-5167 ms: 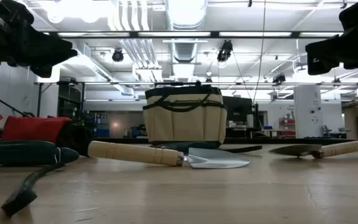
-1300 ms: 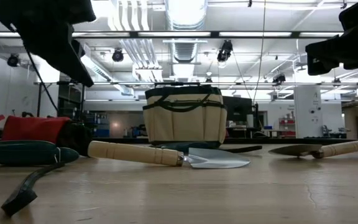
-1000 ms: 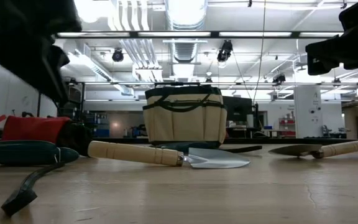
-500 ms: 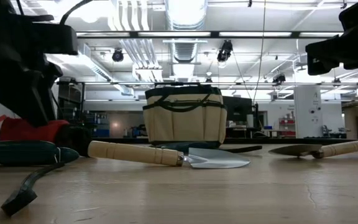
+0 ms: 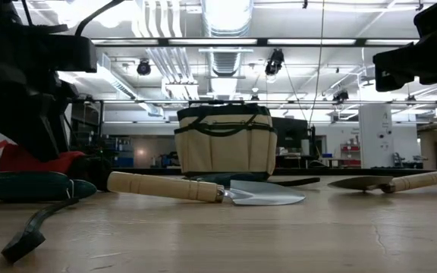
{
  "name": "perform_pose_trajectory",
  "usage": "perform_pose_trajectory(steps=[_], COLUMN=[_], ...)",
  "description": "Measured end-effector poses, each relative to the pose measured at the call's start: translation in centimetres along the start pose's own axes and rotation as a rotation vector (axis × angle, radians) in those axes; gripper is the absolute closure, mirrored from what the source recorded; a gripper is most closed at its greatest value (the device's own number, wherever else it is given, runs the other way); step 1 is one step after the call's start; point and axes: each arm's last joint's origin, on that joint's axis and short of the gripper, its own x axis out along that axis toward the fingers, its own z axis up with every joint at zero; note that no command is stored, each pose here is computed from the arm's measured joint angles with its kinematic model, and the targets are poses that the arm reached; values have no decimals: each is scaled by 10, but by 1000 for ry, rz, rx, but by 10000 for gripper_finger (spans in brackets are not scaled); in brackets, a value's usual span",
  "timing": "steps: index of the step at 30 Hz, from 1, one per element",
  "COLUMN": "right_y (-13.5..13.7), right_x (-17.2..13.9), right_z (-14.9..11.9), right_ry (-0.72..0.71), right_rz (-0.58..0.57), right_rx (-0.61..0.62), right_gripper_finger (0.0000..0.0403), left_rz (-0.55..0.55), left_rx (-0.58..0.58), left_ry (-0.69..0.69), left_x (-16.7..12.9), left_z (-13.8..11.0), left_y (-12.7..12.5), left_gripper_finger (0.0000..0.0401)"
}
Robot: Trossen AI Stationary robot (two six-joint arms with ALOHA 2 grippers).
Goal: Pick & Place Garden tools in Gardening bag
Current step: Put the gloves into the gardening bag
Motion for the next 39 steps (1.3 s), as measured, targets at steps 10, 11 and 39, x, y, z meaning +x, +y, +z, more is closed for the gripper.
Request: perform_pose_trajectory(steps=[10,11,39], right_y=[0,0,0], right_x=[0,0,0], right_z=[0,0,0], right_ry=[0,0,0], right_rz=[0,0,0], right_rx=[0,0,0], right_gripper_finger=[394,394,394], left_rz=[4,8,504], left_rx=[16,14,-88], left_ry=[-32,-40,-573], left_x=[-2,-2,-53], left_z=[3,3,133], left_y=[-1,-1,75], left_gripper_finger=[391,390,390])
